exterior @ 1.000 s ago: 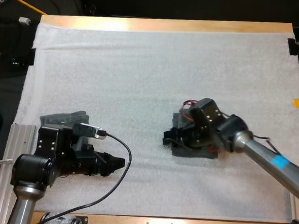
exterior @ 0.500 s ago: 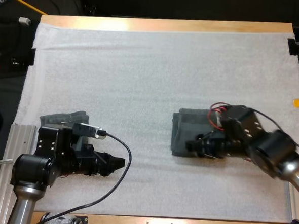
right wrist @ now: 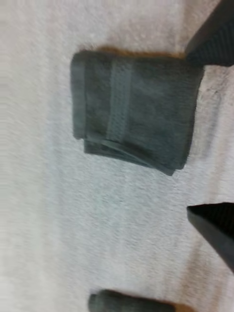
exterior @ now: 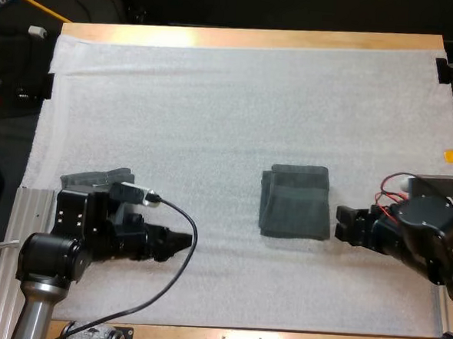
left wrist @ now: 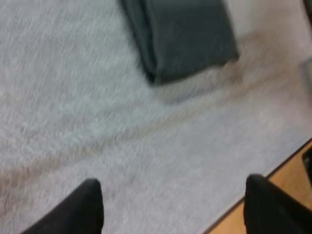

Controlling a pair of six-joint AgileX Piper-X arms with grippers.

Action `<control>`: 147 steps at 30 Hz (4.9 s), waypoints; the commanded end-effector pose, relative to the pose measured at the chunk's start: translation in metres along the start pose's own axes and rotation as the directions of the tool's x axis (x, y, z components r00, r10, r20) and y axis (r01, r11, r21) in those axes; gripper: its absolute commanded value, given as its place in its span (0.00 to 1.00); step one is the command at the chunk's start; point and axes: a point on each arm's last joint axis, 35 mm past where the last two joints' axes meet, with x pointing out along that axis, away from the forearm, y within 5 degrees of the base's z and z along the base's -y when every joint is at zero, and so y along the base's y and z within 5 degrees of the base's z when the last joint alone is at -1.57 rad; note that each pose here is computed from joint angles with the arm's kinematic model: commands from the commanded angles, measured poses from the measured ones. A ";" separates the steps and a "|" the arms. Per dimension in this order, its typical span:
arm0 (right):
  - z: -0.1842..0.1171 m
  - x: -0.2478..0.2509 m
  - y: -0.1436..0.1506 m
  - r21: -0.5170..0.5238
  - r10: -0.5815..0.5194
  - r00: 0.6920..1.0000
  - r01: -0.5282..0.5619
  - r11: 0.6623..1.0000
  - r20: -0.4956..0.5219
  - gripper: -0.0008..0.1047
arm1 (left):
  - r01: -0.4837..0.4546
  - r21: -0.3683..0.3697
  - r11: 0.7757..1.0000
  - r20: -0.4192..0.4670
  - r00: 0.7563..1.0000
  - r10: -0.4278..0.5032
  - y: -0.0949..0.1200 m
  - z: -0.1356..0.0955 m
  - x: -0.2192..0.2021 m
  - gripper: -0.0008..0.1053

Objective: Pick towel from pile, fold and stack

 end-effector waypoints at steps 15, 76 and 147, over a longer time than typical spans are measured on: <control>0.001 0.002 0.001 0.006 0.010 1.000 -0.010 1.000 -0.016 0.56 | 0.114 -0.004 0.994 -0.002 0.994 -0.114 -0.020 0.032 0.049 0.58; 0.000 0.002 0.003 0.005 0.067 0.997 -0.067 0.998 -0.041 0.56 | -0.254 -0.217 0.943 -0.500 0.858 0.116 0.001 0.094 0.283 0.58; 0.004 -0.001 0.015 0.018 0.383 0.922 -0.382 0.924 -0.064 0.56 | -0.552 -0.115 0.826 -0.367 0.796 0.481 0.081 0.135 0.000 0.01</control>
